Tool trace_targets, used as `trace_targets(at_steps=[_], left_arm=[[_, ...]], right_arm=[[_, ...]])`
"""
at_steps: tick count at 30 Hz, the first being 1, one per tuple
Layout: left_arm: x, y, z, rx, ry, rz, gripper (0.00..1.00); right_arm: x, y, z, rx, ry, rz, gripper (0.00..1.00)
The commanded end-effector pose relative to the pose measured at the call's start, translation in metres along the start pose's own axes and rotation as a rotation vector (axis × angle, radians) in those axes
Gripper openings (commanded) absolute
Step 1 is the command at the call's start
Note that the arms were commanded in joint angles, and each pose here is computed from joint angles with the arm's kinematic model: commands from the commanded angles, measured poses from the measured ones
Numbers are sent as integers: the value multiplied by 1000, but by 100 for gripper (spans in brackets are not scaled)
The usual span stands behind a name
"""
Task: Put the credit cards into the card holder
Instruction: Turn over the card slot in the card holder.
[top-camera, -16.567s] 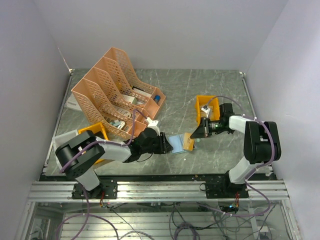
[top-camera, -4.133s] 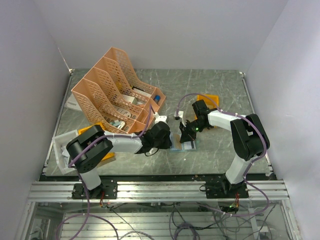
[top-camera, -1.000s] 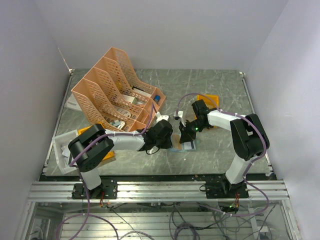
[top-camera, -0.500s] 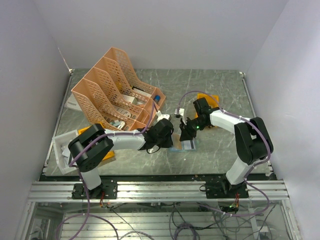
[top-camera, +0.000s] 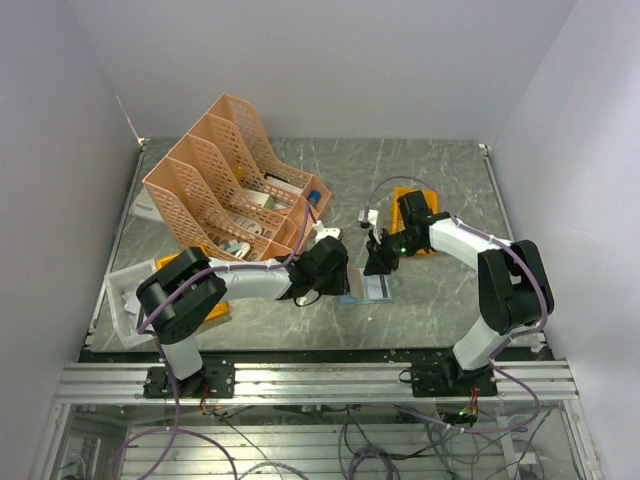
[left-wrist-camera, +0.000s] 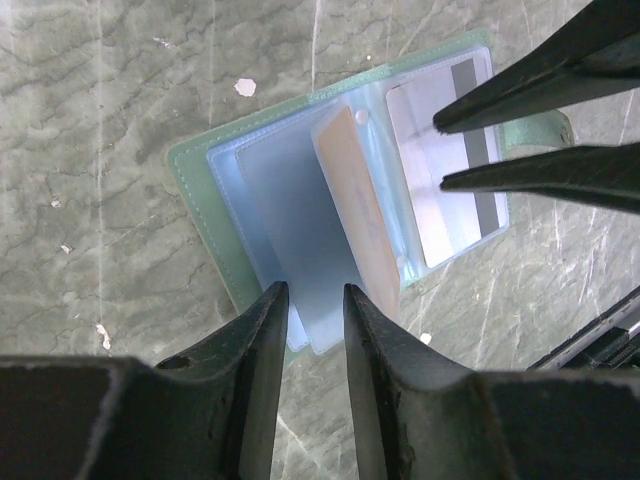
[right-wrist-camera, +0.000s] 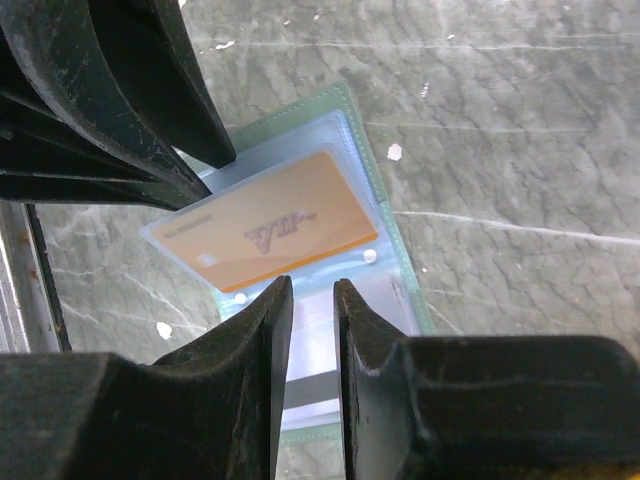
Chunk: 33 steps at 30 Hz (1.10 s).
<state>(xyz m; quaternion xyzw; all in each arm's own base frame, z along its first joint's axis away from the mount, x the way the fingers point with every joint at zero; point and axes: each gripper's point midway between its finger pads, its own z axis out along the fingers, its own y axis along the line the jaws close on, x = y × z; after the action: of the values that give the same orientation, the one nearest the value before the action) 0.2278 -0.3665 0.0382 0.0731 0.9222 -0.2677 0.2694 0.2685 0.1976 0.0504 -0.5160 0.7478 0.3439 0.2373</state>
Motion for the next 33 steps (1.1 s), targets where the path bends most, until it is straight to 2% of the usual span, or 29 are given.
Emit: trace_targets(at_steps=[1, 6, 13, 20, 25, 29, 33], left_arm=[[-9, -18, -2, 39, -16, 14, 42], [-11, -24, -1, 36, -12, 36, 46], [-15, -35, 1, 2, -16, 91, 58], [-6, -31, 17, -77, 41, 145, 59], [-2, -24, 21, -124, 62, 168, 56], [-5, -28, 20, -106, 45, 158, 45], [-5, -25, 18, -111, 36, 147, 30]], right_arm=[[-11, -2, -15, 18, -52, -13, 24], [-12, -8, -27, 41, -82, 2, 24], [-13, -15, -44, 69, -126, 26, 24], [-14, -18, -54, 83, -157, 34, 24], [-15, -17, -56, 83, -165, 30, 24], [-18, -14, -57, 71, -179, 27, 24], [-25, 5, -53, -33, -250, 26, 24]])
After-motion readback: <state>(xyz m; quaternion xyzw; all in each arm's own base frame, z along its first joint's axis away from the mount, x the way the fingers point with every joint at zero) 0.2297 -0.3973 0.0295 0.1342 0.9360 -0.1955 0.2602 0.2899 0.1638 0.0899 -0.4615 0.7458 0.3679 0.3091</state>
